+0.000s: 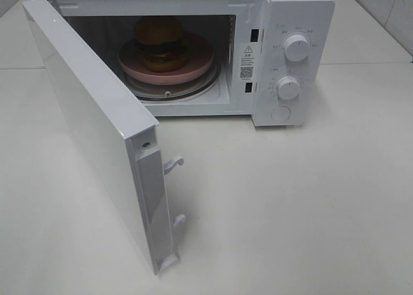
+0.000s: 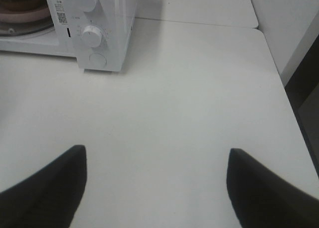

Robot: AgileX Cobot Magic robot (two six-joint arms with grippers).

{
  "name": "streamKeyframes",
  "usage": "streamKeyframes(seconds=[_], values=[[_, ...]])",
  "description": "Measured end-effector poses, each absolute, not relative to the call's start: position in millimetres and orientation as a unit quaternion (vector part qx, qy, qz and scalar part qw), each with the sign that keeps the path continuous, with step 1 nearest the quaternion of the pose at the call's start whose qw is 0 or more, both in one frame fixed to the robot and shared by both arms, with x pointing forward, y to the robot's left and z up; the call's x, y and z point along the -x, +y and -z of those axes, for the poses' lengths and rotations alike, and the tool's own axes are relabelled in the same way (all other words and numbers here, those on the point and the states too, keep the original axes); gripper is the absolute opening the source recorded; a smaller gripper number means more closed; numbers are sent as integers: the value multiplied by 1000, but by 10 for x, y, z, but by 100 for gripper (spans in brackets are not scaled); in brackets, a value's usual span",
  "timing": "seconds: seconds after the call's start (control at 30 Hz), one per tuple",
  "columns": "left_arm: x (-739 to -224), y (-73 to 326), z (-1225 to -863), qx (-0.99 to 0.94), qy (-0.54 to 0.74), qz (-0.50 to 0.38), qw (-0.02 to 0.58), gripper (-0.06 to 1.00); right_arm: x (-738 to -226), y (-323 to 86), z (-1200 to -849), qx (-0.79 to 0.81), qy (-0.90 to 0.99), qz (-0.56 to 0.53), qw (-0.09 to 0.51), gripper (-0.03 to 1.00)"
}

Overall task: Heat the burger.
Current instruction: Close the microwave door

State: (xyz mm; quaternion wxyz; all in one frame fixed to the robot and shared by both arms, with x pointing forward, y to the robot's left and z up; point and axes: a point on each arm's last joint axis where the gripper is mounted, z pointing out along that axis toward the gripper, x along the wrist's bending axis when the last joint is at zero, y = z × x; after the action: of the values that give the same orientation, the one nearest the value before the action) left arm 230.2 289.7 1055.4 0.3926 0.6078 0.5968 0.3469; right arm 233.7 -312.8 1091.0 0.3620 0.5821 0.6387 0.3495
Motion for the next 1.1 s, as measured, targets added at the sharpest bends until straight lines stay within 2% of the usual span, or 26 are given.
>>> streamKeyframes(seconds=[0.17,0.3,1.1], values=[[-2302,2897,-10554,-608,597,-347,393,100,-2252,-3081,-10693,-592,604,-379,376,76],[-2302,2897,-10554,-608,597,-347,393,100,-2327,-3062,-10496,-606,610,-360,363,76],[-2302,2897,-10554,-608,597,-347,393,100,-2340,-3059,-10492,-603,609,-361,368,76]])
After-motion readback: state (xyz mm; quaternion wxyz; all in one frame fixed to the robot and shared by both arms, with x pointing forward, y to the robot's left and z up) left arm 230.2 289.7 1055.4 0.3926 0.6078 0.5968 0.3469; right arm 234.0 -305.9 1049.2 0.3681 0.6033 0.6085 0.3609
